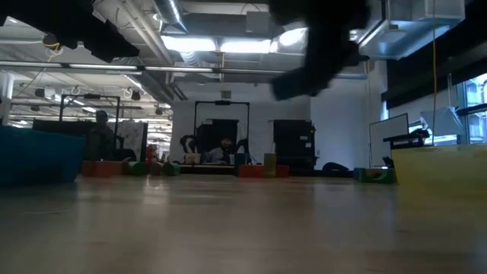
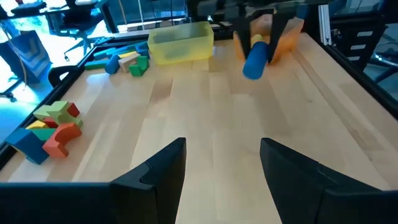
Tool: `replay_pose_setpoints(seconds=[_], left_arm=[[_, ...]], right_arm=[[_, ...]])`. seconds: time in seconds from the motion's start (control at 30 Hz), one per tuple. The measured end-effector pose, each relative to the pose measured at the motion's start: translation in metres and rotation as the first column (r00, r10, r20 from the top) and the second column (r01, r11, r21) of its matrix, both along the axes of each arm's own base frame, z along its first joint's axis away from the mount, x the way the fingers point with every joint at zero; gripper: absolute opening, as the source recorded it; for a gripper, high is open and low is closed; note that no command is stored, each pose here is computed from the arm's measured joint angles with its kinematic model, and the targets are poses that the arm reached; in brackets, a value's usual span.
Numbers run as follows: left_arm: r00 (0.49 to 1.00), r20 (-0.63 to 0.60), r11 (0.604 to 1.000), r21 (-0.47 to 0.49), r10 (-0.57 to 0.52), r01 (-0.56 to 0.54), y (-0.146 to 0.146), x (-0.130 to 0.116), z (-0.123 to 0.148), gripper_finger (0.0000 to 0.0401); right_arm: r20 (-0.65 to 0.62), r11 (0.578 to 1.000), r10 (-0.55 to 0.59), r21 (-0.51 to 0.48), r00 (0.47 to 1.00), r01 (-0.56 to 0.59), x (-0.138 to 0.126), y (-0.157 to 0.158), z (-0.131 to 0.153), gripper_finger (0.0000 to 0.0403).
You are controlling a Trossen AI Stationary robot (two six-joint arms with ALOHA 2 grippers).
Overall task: Sort blocks by size
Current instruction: Put the blue cylindrical block into the orange bin
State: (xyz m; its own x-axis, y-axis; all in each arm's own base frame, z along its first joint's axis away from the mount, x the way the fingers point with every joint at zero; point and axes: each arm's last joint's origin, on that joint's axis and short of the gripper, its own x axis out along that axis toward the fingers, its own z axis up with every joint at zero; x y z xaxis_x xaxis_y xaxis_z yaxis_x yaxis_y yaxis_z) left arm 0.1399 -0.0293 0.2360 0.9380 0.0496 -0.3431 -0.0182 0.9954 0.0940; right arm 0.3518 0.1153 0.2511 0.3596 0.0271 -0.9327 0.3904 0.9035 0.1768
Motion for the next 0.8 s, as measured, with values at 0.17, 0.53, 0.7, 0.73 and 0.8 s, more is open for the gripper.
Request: replay_pose_setpoints(seconds=[0.17, 0.53, 0.7, 0.73, 0.8], left_arm=[[1.0, -0.002, 0.998, -0.054, 0.02, -0.02, 0.0, 0.0, 0.0, 0.0191], [0.999, -0.023, 0.997, -0.069, 0.028, -0.029, 0.0, -0.001, -0.002, 0.0191], [1.0, -0.023, 0.998, -0.05, 0.021, -0.022, 0.0, -0.001, -0.002, 0.0191], [1.0, -0.023, 0.999, -0.05, 0.021, -0.022, 0.0, -0.001, -0.002, 0.0191], [1.0, -0.023, 0.999, -0.05, 0.021, -0.022, 0.0, -0.001, -0.002, 0.0191]], right_arm=[[-0.096, 0.996, -0.087, -0.04, 0.992, 0.083, -0.028, 0.021, 0.006, 0.014], [-0.201, 0.956, -0.282, -0.146, 0.938, 0.255, -0.101, 0.075, 0.021, 0.014], [-0.18, 0.909, -0.406, -0.18, 0.896, 0.376, -0.14, 0.093, 0.032, 0.014], [-0.175, 0.901, -0.426, -0.172, 0.888, 0.398, -0.146, 0.097, 0.034, 0.014], [-0.161, 0.881, -0.468, -0.154, 0.869, 0.447, -0.159, 0.105, 0.037, 0.014]])
